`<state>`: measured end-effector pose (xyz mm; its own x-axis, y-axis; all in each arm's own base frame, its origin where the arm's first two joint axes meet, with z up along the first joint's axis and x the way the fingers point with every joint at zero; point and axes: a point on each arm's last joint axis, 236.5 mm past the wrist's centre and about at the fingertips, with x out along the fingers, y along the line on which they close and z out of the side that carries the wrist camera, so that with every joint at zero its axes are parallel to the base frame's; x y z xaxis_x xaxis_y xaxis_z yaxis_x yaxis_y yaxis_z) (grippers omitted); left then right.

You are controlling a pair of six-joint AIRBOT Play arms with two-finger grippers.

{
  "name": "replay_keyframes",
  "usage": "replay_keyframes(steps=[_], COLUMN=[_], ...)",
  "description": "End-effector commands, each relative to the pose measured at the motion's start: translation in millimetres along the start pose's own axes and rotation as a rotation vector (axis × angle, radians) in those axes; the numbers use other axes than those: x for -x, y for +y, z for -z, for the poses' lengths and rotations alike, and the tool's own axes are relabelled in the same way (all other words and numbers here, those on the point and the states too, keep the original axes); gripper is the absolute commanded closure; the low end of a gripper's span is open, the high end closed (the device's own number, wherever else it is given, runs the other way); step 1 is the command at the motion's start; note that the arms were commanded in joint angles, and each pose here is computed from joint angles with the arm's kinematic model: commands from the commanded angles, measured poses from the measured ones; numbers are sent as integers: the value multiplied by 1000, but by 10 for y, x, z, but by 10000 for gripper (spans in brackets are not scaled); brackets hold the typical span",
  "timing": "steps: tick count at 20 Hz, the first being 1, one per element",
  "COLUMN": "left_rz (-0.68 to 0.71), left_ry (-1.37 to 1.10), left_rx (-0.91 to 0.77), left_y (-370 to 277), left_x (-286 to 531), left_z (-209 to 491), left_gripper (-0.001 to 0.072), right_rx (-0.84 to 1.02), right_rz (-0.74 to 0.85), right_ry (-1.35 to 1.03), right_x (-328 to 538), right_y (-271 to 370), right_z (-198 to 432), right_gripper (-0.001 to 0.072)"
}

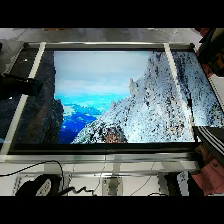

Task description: Fold the clothes and pants, and hang the long-sleeved shirts on hangers.

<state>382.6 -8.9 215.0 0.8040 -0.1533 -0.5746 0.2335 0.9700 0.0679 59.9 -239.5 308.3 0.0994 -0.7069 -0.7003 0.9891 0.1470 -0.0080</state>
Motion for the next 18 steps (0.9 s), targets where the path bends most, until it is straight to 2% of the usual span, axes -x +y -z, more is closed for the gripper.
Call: replay_keyframes(steps=[1, 2, 3, 4, 7, 10, 14, 18], left_rz=[-1, -1, -1, -1, -1, -1, -1, -1], left_ry=[-1, -1, -1, -1, -1, -1, -1, -1], left_rx=[0, 0, -1, 0, 0, 0, 0, 0], left_y=[4, 4, 4, 4, 4, 4, 4, 4], left_x=[2, 2, 2, 2, 2, 2, 2, 2], left_z=[-3, -3, -2, -2, -3, -3, -3, -2], left_gripper=[10, 10, 11, 10, 10, 10, 10, 10], right_rx=[-17, -8, 5, 24, 193, 427, 725, 858], right_rz=[-176, -249, -330, -415, -641, -788, -903, -990], right_ry=[61, 77, 94, 113, 165, 211, 213, 200], right_x=[-25, 6, 52, 111, 341, 584, 883, 1107], right_y=[426, 598, 783, 973, 1502, 1887, 2156, 2336], right_z=[99, 131, 167, 217, 473, 863, 1322, 1561], right_gripper=[180, 273, 439, 546, 695, 695, 696, 696])
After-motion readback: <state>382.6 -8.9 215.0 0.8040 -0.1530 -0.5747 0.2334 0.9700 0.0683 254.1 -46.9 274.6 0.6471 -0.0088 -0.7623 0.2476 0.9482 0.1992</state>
